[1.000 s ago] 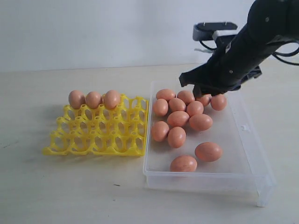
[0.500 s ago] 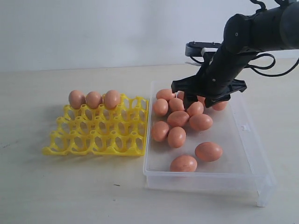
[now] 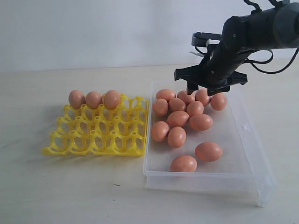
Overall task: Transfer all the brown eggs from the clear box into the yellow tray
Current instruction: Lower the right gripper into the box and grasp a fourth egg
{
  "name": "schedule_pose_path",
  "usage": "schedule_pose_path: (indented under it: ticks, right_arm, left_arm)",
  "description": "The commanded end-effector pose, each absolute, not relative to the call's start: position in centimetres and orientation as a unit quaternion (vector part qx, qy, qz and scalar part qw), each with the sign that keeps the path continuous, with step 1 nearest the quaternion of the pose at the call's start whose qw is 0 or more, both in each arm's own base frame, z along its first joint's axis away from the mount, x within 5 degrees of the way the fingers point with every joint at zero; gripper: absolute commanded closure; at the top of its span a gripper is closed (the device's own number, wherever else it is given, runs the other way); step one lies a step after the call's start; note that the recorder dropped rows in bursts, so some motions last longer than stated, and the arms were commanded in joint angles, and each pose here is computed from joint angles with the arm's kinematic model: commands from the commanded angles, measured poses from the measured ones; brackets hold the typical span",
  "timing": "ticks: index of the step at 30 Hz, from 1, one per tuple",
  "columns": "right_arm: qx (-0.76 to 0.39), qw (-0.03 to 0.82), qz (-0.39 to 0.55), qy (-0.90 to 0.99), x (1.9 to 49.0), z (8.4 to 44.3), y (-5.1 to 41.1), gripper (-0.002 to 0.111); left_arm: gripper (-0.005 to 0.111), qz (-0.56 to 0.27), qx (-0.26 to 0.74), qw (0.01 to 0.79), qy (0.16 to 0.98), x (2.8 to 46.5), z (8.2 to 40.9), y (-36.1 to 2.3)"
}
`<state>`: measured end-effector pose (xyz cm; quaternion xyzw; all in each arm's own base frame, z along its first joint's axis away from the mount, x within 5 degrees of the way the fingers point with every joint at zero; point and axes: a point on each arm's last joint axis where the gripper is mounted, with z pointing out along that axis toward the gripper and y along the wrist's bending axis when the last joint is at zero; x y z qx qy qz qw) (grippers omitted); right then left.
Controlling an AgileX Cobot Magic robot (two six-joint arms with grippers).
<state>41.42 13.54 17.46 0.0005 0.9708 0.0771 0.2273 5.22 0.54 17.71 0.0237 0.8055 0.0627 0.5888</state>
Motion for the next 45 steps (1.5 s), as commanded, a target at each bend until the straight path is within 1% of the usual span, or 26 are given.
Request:
schedule_pose_path:
  ticks: [1, 6, 17, 24, 30, 31, 32, 35, 40, 44, 45]
  right_arm:
    - [0.01, 0.213, 0.071, 0.974, 41.7, 16.4, 13.1, 0.054]
    - [0.024, 0.187, 0.078, 0.979, 41.8, 14.4, 13.3, 0.054]
    - [0.047, 0.188, 0.099, 0.976, 42.3, 12.6, 13.8, 0.054]
    - [0.047, 0.209, 0.104, 0.971, 43.2, 12.2, 14.0, 0.054]
    - [0.052, 0.219, 0.109, 0.968, 44.3, 12.7, 14.0, 0.054]
    - [0.056, 0.218, 0.113, 0.968, 44.4, 12.6, 13.9, 0.055]
    - [0.047, 0.216, 0.111, 0.969, 44.4, 12.4, 13.9, 0.061]
    - [0.003, 0.19, 0.095, 0.977, 43.9, 11.6, 13.9, 0.107]
    - [-0.013, 0.175, 0.089, 0.98, 43.6, 11.9, 13.8, 0.108]
    - [-0.025, 0.192, 0.101, 0.976, 43.4, 14.0, 13.9, 0.108]
    - [-0.027, 0.203, 0.103, 0.973, 43.3, 15.0, 13.9, 0.108]
  left_arm:
    - [0.107, 0.058, 0.024, 0.594, 0.802, 5.2, 17.9, 0.5]
    - [0.107, 0.058, 0.024, 0.594, 0.802, 5.2, 17.9, 0.5]
    - [0.107, 0.058, 0.024, 0.594, 0.802, 5.2, 17.9, 0.5]
    - [0.107, 0.058, 0.024, 0.594, 0.802, 5.2, 17.9, 0.5]
    - [0.107, 0.058, 0.024, 0.594, 0.802, 5.2, 17.9, 0.5]
    - [0.107, 0.058, 0.024, 0.594, 0.802, 5.2, 17.9, 0.5]
    - [0.107, 0.058, 0.024, 0.594, 0.802, 5.2, 17.9, 0.5]
    - [0.107, 0.058, 0.024, 0.594, 0.802, 5.2, 17.9, 0.5]
    - [0.107, 0.058, 0.024, 0.594, 0.802, 5.2, 17.9, 0.5]
    - [0.107, 0.058, 0.024, 0.594, 0.802, 5.2, 17.9, 0.5]
    - [0.107, 0.058, 0.024, 0.594, 0.802, 5.2, 17.9, 0.5]
